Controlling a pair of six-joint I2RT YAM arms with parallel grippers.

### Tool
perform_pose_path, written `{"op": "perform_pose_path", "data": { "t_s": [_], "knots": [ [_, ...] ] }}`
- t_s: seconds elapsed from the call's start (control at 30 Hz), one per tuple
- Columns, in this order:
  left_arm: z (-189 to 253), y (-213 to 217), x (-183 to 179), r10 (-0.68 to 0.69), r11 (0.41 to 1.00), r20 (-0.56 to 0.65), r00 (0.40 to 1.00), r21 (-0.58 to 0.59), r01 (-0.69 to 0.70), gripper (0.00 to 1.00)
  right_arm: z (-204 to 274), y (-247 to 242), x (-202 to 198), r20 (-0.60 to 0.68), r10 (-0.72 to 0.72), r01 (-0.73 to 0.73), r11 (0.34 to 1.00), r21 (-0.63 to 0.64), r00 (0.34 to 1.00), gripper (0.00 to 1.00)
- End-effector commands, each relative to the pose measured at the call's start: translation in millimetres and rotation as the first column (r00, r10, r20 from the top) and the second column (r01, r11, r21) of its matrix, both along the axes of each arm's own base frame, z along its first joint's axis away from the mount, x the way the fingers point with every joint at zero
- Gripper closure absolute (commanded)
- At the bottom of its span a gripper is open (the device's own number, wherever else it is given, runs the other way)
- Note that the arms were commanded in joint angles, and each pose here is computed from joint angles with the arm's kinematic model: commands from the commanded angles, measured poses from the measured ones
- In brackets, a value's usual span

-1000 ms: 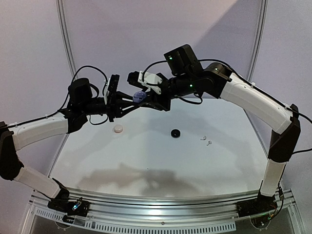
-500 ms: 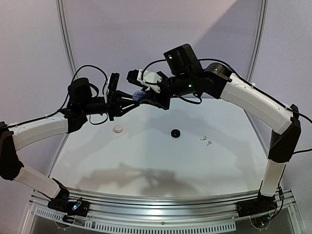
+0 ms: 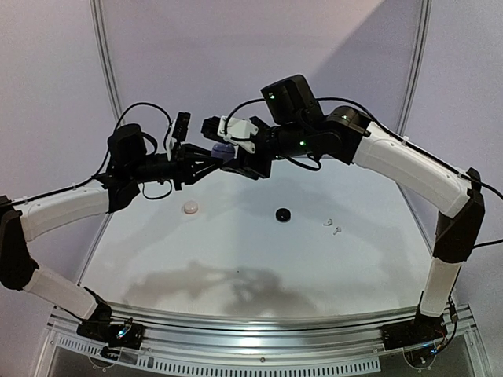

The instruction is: Insert the wireless bluetooth earbuds into the charging case

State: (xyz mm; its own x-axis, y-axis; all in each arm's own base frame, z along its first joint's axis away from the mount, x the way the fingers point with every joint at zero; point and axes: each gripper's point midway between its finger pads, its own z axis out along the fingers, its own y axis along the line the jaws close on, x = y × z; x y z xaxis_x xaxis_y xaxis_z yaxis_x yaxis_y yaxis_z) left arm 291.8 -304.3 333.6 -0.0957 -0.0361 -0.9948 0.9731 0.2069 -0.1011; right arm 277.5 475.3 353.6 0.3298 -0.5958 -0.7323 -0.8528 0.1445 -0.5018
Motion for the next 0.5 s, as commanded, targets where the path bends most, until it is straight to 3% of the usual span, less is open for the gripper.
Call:
{"op": "perform_pose_path", "data": {
  "t_s": [0.0, 0.27, 0.33, 0.47],
  "knots": [
    [17.5, 13.4, 28.5, 0.119, 0.992, -0.020, 0.993, -0.047, -0.120, 1.00, -21.2, -0.6, -31.7, -0.068, 0.062, -0.066, 0.995, -0.068, 0.996, 0.35],
    [17.5, 13.5, 32.5, 0.122, 0.991, -0.047, 0.991, -0.057, -0.125, 1.00, -22.9, 0.3, -30.5, -0.041, 0.053, -0.055, 0.997, -0.062, 0.998, 0.30],
    [21.4, 12.0, 28.4, 0.096, 0.993, -0.044, 0.994, -0.064, -0.099, 1.00, -25.5, 3.4, -26.7, 0.021, 0.055, -0.053, 0.996, -0.077, 0.998, 0.22],
    [28.1, 11.4, 22.7, 0.066, 0.995, -0.050, 0.997, -0.077, -0.070, 1.00, -23.2, 5.5, -4.5, 0.200, 0.018, -0.001, 0.997, -0.083, 0.980, 0.16]
  ]
}}
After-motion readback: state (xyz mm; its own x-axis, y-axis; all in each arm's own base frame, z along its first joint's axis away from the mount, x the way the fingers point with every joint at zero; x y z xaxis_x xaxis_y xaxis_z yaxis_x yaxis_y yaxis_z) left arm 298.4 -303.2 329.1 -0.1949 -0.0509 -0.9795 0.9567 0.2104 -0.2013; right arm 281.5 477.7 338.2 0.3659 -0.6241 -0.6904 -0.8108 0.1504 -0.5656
